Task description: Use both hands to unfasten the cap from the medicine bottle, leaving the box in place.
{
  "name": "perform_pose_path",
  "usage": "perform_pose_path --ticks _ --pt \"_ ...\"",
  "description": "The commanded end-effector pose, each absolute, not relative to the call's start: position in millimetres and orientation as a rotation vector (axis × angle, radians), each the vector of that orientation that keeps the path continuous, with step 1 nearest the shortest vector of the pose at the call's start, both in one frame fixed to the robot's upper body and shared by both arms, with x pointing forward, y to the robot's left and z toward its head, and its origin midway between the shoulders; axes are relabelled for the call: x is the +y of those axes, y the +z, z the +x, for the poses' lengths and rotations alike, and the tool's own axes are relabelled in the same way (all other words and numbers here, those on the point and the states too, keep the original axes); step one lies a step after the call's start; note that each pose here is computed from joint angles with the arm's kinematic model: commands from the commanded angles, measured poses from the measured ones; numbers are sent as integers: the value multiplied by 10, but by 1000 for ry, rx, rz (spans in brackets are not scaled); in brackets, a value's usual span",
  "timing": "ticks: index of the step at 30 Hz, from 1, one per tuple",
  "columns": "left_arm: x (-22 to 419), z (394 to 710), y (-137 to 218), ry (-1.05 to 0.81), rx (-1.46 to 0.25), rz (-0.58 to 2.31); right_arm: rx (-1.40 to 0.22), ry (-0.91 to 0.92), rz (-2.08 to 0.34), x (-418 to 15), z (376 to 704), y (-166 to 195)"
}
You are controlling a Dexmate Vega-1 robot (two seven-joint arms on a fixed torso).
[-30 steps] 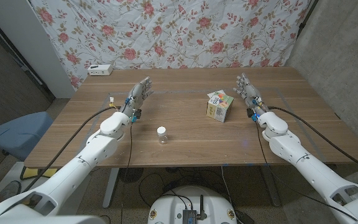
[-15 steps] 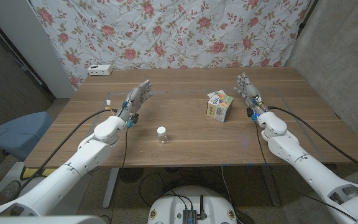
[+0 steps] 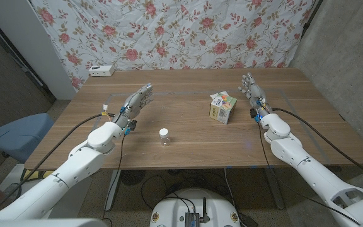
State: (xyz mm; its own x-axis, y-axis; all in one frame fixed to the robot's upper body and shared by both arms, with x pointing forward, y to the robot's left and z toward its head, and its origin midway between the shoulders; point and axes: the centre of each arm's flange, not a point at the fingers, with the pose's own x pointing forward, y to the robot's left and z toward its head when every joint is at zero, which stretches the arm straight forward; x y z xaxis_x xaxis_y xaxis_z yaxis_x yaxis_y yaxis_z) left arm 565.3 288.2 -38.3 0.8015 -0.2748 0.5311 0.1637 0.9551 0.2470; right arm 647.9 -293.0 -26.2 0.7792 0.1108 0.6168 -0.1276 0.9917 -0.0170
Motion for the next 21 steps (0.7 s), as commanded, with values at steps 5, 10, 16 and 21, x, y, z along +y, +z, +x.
perform_pose_path --ticks 5,10,16,21 --pt "2931 5300 -529 -218 -596 264 -680 103 36 -2931 6411 -309" --pt "2945 5204 -596 -209 -593 279 -685 96 35 -2936 6395 -309" --pt "2941 5079 -672 -176 -607 288 -687 88 34 -2933 6377 -315" --pt "2928 4976 -794 -143 -614 278 -682 90 25 -2926 6366 -320"
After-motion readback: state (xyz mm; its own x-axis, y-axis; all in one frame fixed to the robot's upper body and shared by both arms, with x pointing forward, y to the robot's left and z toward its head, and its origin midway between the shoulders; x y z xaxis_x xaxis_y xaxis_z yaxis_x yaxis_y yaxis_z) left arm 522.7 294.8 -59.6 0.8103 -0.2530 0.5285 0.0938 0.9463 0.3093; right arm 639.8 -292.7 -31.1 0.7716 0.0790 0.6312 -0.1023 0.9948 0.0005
